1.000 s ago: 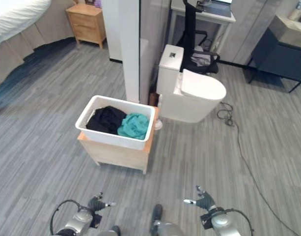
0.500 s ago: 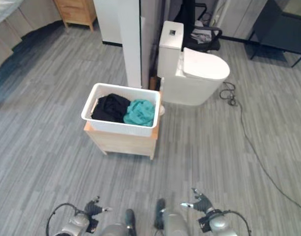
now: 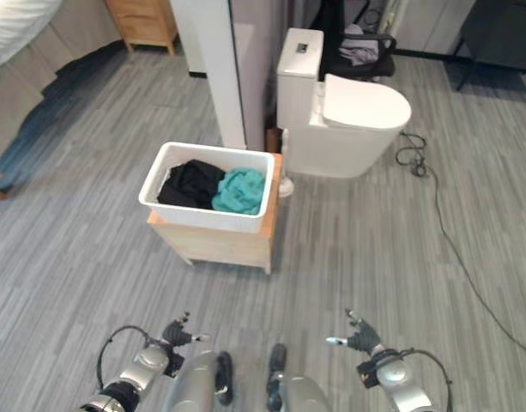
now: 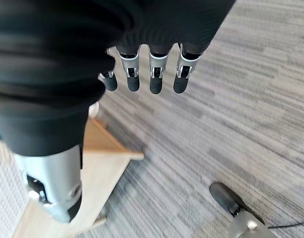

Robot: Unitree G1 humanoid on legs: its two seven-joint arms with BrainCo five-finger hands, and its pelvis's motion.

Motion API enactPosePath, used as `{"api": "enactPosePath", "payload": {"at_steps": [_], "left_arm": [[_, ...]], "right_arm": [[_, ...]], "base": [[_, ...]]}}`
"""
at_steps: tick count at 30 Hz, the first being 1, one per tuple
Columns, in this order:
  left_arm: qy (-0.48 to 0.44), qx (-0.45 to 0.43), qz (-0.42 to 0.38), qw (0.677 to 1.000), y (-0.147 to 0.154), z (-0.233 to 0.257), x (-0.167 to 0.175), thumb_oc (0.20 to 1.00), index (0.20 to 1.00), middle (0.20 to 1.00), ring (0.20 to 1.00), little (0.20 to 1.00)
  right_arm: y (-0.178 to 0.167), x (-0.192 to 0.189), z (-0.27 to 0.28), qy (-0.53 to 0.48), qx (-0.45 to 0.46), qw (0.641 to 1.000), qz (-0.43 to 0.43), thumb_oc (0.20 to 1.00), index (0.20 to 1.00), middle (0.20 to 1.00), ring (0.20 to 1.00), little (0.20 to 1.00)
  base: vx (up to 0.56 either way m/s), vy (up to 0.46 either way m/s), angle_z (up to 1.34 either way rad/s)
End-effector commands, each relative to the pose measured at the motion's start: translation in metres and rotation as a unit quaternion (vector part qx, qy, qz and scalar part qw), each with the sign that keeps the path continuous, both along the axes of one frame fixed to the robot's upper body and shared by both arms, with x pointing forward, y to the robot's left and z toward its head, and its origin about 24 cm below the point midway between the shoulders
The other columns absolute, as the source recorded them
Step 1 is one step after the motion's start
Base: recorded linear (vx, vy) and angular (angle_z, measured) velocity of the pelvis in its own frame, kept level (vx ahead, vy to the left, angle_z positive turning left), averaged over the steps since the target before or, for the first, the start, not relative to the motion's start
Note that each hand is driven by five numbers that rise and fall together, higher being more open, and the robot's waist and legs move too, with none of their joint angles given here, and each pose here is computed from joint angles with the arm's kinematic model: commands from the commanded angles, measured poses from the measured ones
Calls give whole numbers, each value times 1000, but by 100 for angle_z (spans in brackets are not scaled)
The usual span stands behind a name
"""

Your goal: Grab the laundry basket,head to the washer,open it,put in the laundry and shut it.

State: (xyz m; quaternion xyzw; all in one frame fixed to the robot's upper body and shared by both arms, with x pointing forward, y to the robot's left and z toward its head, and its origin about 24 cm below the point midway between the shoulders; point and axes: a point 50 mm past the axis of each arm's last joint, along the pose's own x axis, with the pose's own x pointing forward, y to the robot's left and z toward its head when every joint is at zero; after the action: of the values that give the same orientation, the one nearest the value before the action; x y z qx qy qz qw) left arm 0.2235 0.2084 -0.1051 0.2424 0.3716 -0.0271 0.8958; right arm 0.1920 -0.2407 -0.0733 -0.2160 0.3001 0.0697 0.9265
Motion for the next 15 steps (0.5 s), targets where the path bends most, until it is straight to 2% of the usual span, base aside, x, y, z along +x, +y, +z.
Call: {"api": "enactPosePath", "payload": {"at_steps": [1,5,8,11,15], "left_arm": [[-31,5,10,999,1,7,7,1000,1000,1000,1000,1000],[-32,14,14,999,10,9,8,1000,1000,1000,1000,1000],[-51,9,6,999,6,15,15,1000,1000,1000,1000,1000],[-81,15,-10,997,5,27,27,1000,1000,1000,1000,1000],[-109,34,-26,993,9,40,37,1000,1000,1000,1000,1000]], "right_arm": [[-8,-4,11,-31,-16,999,2,1000,1000,1000,1000,1000],[-19,-10,9,-16,-48,999,10,1000,1000,1000,1000,1000],[-19,-7,10,-17,-37,999,1,1000,1000,1000,1000,1000],[-16,-1,16,-33,-30,999,0,1000,1000,1000,1000,1000],[-16,3,19,-41,-25,999,-2,1000,1000,1000,1000,1000]], "base": [[191,253,-14],[255,455,-2],[130,522,-62],[44,476,2],[-15,307,-12]]}}
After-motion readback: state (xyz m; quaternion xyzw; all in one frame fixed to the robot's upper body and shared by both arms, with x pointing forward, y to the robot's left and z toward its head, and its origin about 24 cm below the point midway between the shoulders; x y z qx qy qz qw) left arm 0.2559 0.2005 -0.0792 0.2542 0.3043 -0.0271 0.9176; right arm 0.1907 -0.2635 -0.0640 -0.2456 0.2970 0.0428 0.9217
